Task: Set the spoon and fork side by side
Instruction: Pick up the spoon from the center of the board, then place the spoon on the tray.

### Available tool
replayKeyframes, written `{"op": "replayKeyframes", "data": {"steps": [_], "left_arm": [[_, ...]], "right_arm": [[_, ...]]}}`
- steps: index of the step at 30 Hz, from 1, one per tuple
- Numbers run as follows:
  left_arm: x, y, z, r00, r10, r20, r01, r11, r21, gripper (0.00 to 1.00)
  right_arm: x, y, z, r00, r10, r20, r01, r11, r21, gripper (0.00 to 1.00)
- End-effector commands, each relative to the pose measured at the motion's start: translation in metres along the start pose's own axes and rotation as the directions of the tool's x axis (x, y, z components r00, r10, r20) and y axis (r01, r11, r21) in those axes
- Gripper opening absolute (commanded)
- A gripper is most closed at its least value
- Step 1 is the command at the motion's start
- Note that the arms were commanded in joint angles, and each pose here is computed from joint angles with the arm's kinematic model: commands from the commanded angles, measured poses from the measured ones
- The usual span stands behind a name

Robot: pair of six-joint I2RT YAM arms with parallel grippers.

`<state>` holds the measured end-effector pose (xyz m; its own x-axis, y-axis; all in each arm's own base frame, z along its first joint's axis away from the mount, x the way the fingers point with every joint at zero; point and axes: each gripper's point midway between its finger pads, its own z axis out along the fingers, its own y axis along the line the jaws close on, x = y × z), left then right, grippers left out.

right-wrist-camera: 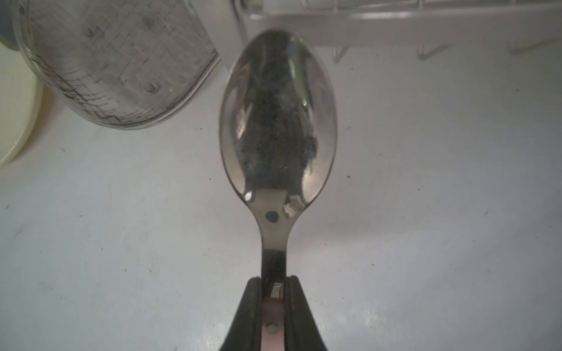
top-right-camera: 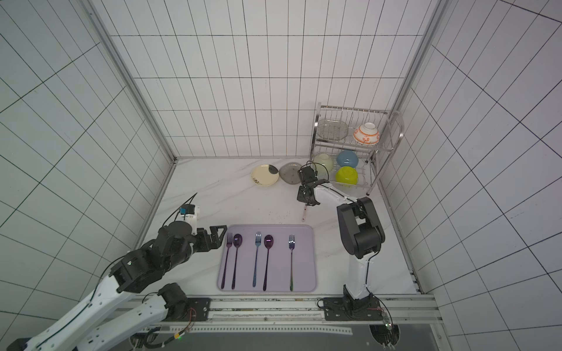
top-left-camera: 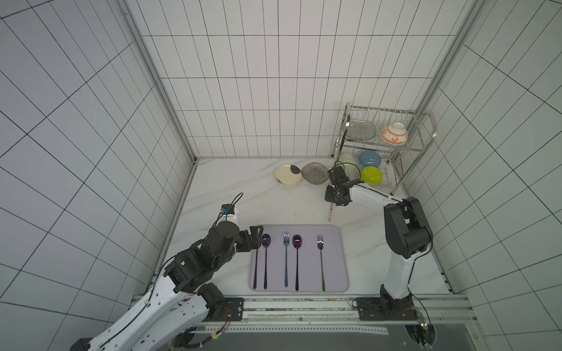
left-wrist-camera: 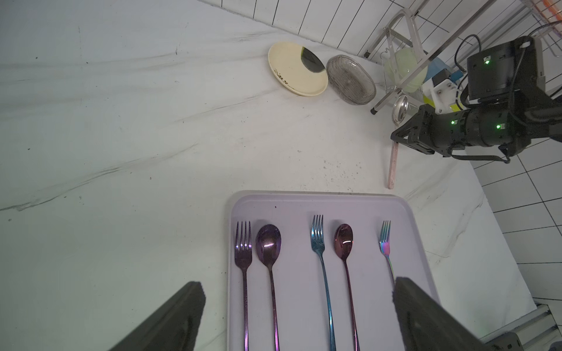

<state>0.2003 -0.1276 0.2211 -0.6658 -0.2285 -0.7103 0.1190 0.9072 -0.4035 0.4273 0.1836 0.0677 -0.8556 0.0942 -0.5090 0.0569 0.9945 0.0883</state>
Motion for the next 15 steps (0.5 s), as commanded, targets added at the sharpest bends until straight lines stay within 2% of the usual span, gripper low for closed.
{"op": "replayKeyframes", "data": {"steps": [1,9,13,15], "left_arm": [[-0.002,-0.002,0.000,1.000,0.009,0.018,-0.009,1.000,0.015,0.98],[0.002,0.002,0.003,1.000,-0.018,0.007,0.018,1.000,0.000,0.98],[0.004,0.003,0.005,1.000,-0.022,0.002,0.022,1.000,-0.010,0.98],[0.004,0.005,0.006,1.000,-0.022,0.004,0.022,1.000,-0.018,0.98]], "right_arm": [[-0.017,0.004,-0.022,0.993,-0.046,0.108,0.044,0.999,0.016,0.00],[-0.037,0.011,-0.067,0.956,-0.146,0.256,0.131,0.989,0.074,0.00],[-0.043,0.014,-0.093,0.936,-0.202,0.288,0.182,0.979,0.095,0.00],[-0.036,0.012,-0.106,0.936,-0.227,0.268,0.204,0.973,0.111,0.00]]}}
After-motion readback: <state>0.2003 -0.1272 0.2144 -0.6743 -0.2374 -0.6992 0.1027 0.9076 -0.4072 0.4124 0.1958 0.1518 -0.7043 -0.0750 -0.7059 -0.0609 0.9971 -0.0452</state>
